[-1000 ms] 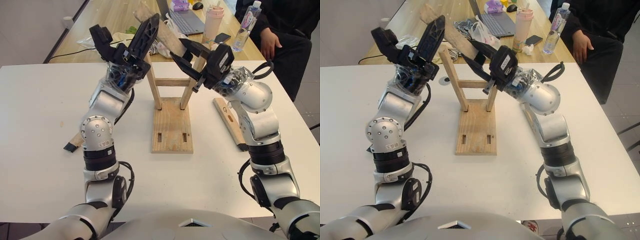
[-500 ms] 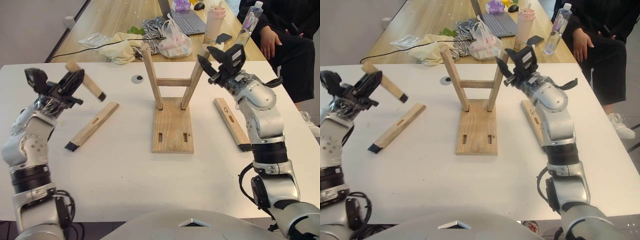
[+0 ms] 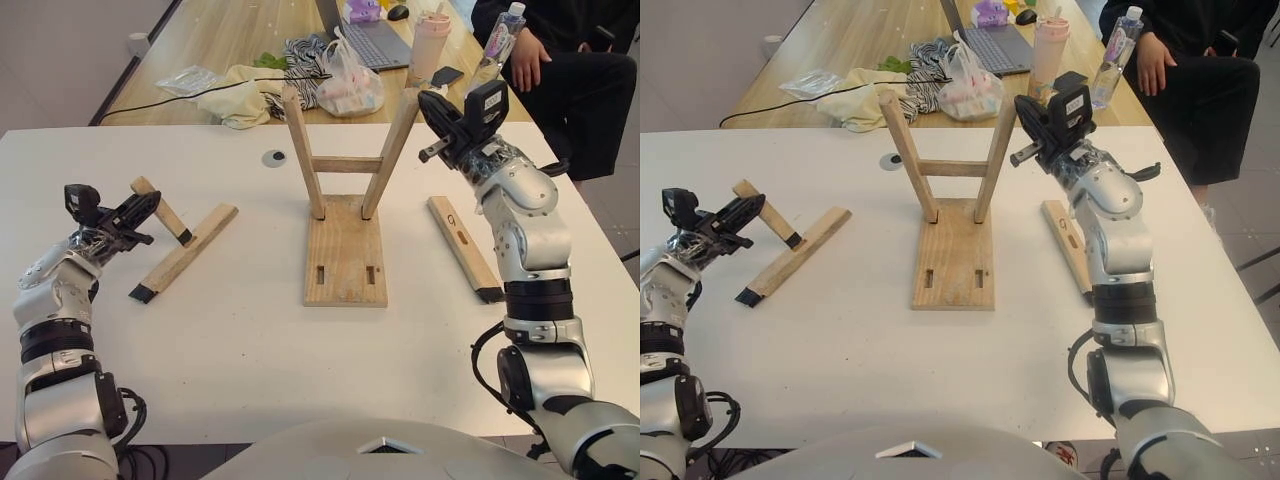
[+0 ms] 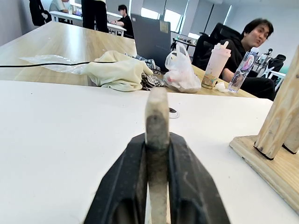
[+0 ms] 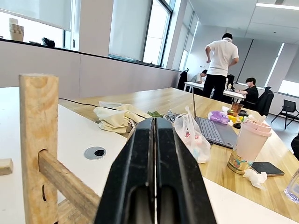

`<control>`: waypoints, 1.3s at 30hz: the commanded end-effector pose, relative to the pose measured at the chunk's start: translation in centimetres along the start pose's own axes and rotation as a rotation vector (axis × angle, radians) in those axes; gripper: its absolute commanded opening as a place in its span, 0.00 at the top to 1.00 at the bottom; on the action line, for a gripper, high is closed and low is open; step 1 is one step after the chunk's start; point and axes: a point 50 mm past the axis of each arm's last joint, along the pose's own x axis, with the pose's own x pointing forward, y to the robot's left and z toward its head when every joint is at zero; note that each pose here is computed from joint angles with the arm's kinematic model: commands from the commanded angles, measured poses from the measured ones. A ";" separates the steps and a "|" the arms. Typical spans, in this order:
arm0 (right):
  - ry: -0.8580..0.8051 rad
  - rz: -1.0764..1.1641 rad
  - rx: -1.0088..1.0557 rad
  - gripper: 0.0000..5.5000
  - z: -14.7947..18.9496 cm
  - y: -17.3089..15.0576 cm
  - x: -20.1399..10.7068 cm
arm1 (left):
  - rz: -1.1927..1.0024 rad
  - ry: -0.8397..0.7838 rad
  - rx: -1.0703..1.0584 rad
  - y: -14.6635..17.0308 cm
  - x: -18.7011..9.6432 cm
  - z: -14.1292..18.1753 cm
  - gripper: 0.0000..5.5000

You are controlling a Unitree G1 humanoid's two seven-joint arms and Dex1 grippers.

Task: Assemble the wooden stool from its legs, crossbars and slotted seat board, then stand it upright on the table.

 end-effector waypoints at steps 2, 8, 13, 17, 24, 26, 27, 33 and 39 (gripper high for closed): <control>0.025 0.004 -0.016 1.00 -0.5 -0.1 -0.1 | 0.025 0.078 -0.012 0.2 -0.6 -2.1 0.93; 0.026 -0.005 -0.011 1.00 -0.7 -0.4 0.1 | -0.091 -0.012 0.049 -1.3 -0.7 -1.2 0.93; 0.036 -0.010 -0.012 1.00 -1.1 -0.4 -0.2 | -0.074 0.049 0.076 -1.5 -0.4 -2.8 0.93; 0.040 -0.009 -0.013 1.00 -1.1 -0.4 -0.3 | -0.059 0.056 0.058 -1.5 -0.6 -3.7 0.93; 0.043 -0.006 -0.017 1.00 -1.3 -0.4 -0.2 | -0.097 -0.038 0.071 -2.0 0.1 -1.3 0.93; 0.042 -0.006 -0.018 1.00 -1.3 -0.4 -0.1 | -0.097 -0.039 0.067 -2.0 0.3 -1.2 0.93; 0.040 -0.006 -0.019 1.00 -1.3 -0.4 0.0 | -0.097 -0.036 0.065 -2.0 0.3 -1.3 0.93; 0.030 -0.009 -0.026 1.00 -1.0 -0.8 0.2 | -0.087 -0.033 0.055 -2.0 0.3 -1.7 0.93; 0.032 -0.011 -0.030 1.00 -1.1 -0.9 0.2 | -0.091 -0.054 0.048 -1.9 0.2 -1.1 0.93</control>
